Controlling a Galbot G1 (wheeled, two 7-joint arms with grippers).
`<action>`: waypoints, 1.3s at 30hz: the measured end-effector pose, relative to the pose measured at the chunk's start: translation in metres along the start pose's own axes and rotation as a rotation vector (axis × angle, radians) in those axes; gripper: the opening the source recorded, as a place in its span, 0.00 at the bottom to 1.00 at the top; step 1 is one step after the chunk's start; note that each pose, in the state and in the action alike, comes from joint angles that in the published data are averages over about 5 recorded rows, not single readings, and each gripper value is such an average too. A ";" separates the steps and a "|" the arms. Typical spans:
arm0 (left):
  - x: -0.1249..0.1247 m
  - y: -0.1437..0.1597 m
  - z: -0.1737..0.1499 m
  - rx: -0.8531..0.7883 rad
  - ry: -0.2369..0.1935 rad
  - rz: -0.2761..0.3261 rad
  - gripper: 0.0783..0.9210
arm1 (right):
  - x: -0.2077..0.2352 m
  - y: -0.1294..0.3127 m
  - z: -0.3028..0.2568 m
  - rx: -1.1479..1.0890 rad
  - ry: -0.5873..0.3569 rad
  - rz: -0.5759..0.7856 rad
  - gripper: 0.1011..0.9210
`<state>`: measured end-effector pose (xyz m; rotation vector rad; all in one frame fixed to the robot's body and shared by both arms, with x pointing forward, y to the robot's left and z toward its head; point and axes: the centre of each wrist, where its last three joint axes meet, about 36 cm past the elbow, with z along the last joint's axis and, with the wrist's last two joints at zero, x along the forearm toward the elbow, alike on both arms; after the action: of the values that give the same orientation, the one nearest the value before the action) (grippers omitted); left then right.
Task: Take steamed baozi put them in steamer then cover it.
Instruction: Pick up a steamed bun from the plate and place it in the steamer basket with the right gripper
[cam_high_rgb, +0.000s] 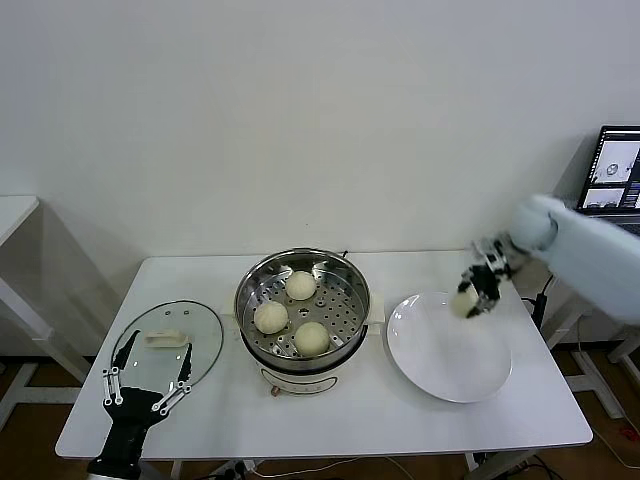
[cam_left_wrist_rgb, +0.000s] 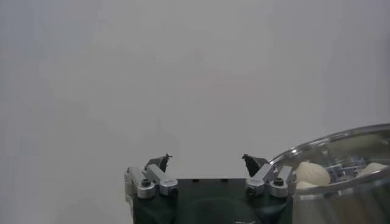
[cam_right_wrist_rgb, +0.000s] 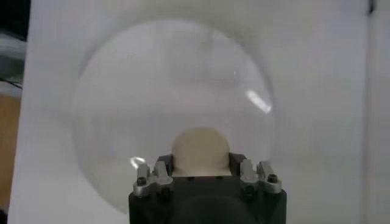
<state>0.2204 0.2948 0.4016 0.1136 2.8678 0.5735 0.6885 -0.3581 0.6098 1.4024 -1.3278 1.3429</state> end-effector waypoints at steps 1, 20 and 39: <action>0.000 0.000 0.000 -0.001 -0.001 0.000 0.88 | 0.010 -0.006 -0.012 0.014 -0.007 0.002 0.66; -0.006 -0.005 0.005 0.009 -0.010 -0.005 0.88 | 0.052 -0.041 -0.219 0.226 -0.092 -0.052 0.67; -0.006 0.000 0.005 0.001 -0.020 -0.025 0.88 | -0.034 -0.035 -0.272 0.269 -0.019 -0.104 0.69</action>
<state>0.2272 0.2961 0.3981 0.0824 2.8460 0.5624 0.6776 -0.0824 0.6215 1.6429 -1.0995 1.4818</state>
